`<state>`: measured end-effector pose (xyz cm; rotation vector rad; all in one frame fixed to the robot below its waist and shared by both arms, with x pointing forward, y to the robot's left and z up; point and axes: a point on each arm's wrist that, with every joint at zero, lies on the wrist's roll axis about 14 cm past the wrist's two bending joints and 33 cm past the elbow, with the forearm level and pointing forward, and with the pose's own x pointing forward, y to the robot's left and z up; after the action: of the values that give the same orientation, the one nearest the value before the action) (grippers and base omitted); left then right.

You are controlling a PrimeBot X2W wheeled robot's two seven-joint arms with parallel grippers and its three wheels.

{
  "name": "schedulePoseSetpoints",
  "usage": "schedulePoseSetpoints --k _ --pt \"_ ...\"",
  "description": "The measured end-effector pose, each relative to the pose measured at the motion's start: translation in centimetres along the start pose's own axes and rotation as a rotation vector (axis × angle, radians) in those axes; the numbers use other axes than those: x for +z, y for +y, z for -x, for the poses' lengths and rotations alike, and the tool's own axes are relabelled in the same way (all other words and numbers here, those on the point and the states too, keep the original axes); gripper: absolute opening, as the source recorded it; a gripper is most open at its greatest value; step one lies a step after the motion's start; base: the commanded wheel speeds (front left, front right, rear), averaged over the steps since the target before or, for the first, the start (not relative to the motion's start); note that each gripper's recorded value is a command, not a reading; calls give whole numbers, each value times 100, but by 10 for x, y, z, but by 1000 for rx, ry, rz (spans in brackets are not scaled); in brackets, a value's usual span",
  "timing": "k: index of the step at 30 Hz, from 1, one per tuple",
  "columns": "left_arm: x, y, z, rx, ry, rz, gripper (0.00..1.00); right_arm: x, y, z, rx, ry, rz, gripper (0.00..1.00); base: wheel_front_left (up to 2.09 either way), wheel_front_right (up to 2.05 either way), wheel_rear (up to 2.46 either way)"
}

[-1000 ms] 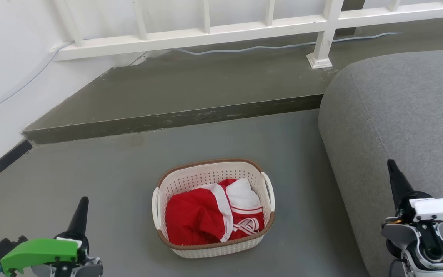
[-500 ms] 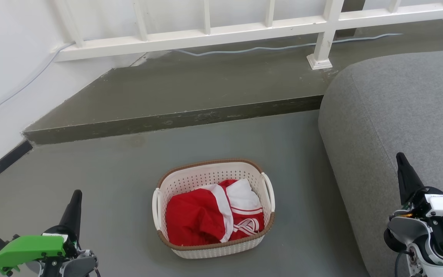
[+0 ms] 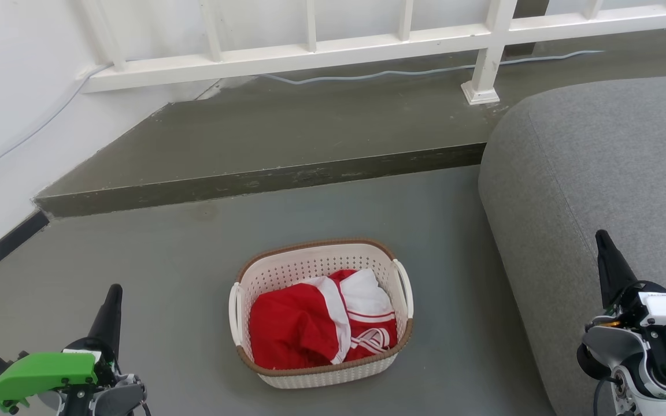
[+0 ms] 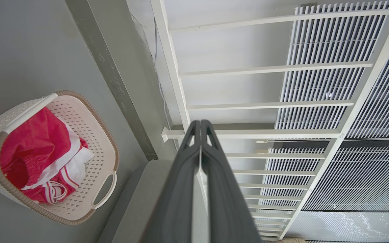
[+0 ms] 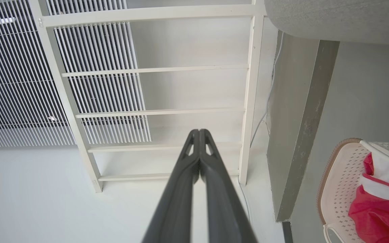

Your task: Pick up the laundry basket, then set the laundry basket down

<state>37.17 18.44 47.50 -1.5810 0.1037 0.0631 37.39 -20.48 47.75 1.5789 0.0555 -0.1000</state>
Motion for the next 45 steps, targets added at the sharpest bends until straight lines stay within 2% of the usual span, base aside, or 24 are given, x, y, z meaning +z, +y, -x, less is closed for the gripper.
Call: schedulePoseSetpoints --k 45 --pt "2 3 0 7 -5 1 0 1 -2 0 -7 -3 -4 0 0 0 0"
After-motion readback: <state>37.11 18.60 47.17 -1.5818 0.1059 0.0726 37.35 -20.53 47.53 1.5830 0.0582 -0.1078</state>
